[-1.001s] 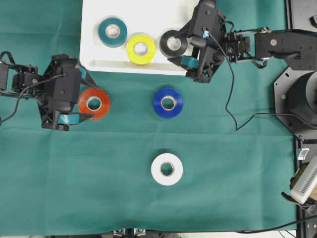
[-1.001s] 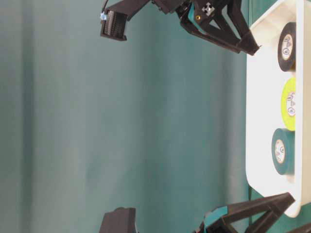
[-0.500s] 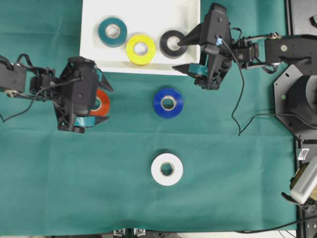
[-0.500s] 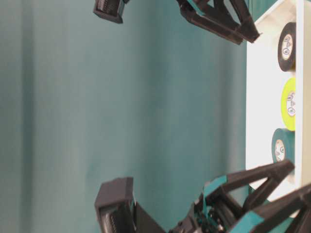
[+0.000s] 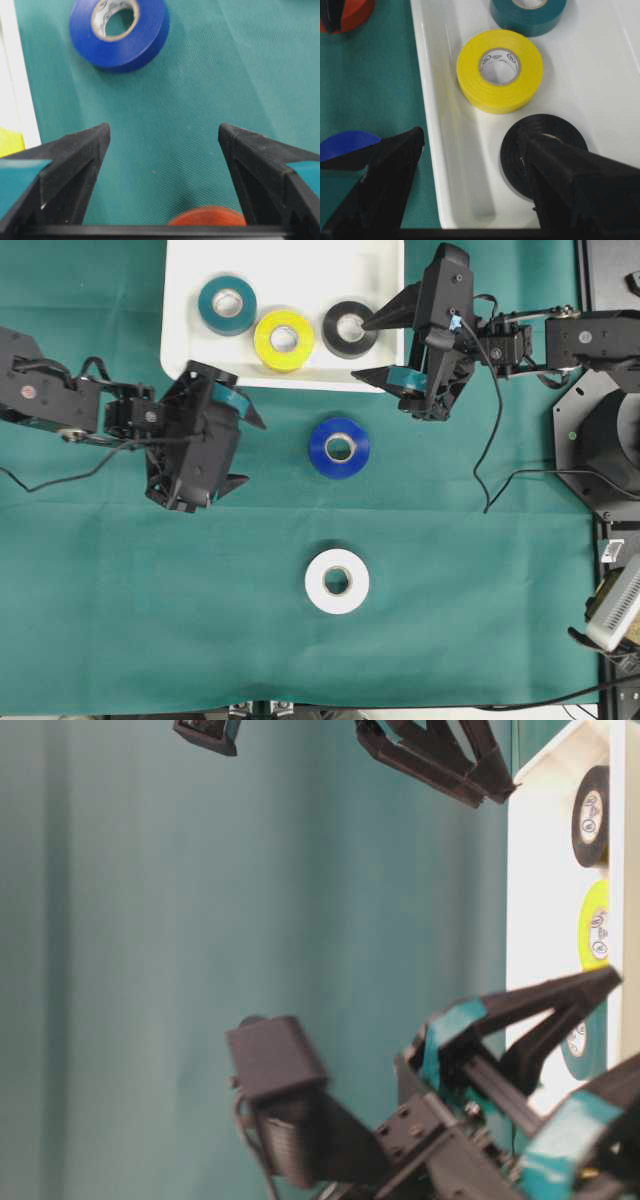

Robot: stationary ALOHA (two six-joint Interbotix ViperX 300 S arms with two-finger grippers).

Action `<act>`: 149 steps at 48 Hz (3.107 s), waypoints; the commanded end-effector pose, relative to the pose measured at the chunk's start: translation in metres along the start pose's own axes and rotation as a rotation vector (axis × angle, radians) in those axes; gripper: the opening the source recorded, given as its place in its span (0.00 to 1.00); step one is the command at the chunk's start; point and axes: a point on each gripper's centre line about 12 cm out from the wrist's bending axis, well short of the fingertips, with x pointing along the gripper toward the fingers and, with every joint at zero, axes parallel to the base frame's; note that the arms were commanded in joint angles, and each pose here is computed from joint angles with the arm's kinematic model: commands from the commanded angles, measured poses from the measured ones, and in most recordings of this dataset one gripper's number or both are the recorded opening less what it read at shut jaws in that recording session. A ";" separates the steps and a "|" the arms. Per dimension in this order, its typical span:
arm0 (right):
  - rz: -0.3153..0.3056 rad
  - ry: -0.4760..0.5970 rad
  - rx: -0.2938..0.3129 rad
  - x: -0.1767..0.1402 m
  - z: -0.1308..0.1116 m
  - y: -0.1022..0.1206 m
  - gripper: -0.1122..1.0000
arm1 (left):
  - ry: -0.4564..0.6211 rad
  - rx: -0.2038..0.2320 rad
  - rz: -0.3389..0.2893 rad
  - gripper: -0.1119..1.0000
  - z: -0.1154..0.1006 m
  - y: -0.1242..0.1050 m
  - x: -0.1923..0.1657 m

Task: Put the tape alternately from left to right into the white case.
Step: 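Move the left gripper right and down over the blue tape roll, then close the left gripper on the blue tape roll and lift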

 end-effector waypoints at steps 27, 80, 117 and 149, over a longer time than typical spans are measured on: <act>0.012 -0.043 0.001 -0.009 0.008 0.002 0.84 | -0.023 0.254 0.010 0.68 0.042 0.019 0.021; 0.005 0.015 -0.002 -0.009 -0.016 -0.001 0.84 | 0.121 0.532 -0.106 0.67 0.045 0.026 0.080; 0.032 0.012 0.000 -0.010 -0.025 0.001 0.84 | 0.209 0.532 -0.171 0.50 0.034 0.033 0.095; 0.032 0.018 0.005 -0.010 -0.028 0.001 0.84 | 0.198 0.529 -0.160 0.08 0.038 0.034 0.096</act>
